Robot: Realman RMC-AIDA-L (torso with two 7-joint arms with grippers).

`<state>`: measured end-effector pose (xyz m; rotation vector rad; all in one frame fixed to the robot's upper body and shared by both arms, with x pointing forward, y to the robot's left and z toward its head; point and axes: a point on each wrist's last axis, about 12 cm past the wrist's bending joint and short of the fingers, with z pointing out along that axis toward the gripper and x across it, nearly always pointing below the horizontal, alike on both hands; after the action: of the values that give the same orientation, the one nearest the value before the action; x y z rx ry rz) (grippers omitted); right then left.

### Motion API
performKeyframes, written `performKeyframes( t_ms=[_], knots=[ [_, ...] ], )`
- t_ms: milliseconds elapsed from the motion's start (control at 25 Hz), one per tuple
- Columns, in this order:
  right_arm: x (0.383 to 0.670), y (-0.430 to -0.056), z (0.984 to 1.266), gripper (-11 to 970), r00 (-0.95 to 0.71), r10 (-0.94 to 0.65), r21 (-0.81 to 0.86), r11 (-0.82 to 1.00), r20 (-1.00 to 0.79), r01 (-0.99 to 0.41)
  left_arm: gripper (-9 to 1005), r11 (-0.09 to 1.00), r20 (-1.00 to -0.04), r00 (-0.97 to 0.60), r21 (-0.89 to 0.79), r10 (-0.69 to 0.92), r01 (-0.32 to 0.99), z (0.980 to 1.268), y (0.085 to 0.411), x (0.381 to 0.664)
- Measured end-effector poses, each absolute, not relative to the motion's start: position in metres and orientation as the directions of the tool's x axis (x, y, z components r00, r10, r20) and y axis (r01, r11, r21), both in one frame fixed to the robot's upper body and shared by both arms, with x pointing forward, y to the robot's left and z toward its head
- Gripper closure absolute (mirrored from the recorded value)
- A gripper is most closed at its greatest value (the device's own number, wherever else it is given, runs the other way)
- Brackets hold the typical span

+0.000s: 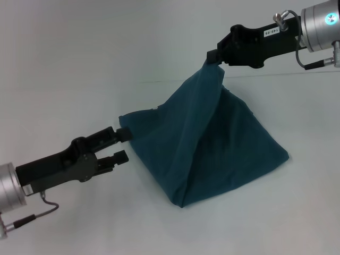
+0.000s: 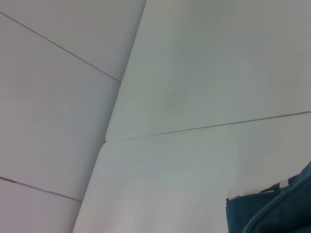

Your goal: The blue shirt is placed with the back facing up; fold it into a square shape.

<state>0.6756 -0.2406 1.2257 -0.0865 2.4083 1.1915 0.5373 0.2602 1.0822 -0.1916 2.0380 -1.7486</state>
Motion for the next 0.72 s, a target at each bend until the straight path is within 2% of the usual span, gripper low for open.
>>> performKeyframes(
  t_ms=[400,720],
  knots=[
    [0.678,-0.235,1.226,919,-0.898,0.140,0.744,0.619,-0.417,-0.249,92,0.128,-0.485,-0.852,-0.874,-0.198,0.468,1.086,0.237,0.516],
    [0.681,-0.233,1.232,920,-0.892,0.174,0.775,0.580,-0.418,-0.250,92,0.151,-0.492,-0.852,-0.869,-0.177,0.471,1.082,0.233,0.516]
  ],
)
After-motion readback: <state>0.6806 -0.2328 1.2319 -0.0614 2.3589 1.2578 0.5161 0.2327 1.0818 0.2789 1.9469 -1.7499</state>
